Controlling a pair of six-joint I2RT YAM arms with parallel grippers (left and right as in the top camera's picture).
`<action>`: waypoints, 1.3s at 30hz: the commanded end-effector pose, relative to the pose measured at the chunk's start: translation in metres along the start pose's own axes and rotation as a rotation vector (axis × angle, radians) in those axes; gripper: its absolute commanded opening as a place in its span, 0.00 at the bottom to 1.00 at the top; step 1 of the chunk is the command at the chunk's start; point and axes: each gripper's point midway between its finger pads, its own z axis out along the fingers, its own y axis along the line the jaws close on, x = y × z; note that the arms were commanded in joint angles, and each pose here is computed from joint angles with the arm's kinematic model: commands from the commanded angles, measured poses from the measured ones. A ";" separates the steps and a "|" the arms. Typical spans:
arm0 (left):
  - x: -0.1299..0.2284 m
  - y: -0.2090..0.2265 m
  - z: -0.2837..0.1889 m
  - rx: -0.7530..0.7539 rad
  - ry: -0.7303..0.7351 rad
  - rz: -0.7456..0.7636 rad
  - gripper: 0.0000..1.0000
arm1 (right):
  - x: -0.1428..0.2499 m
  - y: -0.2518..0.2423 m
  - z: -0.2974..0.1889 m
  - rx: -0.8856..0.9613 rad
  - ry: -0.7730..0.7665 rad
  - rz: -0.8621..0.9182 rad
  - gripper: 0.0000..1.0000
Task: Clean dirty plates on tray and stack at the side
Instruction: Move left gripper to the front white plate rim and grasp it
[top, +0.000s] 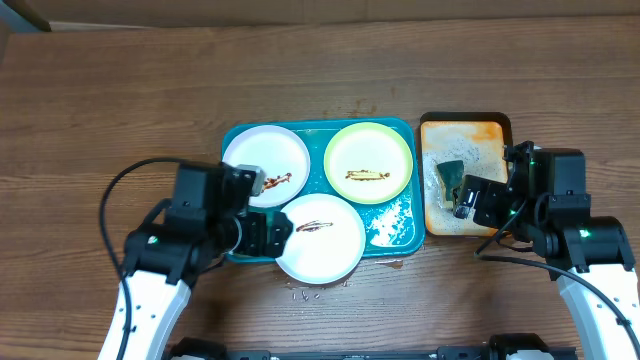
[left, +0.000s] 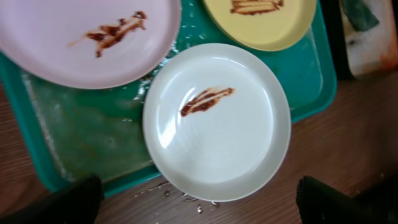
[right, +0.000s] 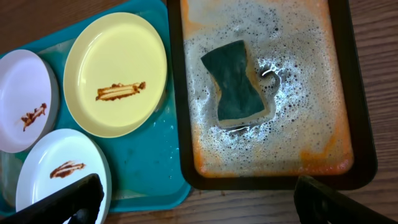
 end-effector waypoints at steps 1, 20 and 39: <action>0.000 -0.018 0.011 0.090 0.042 0.035 1.00 | -0.011 0.005 -0.009 -0.016 -0.035 -0.026 1.00; 0.067 0.019 0.092 -0.016 0.525 -0.253 0.84 | -0.011 0.003 -0.009 -0.005 -0.038 -0.026 1.00; 0.069 0.033 0.108 -0.065 0.536 -0.245 0.41 | -0.011 0.003 -0.009 -0.005 -0.038 -0.026 1.00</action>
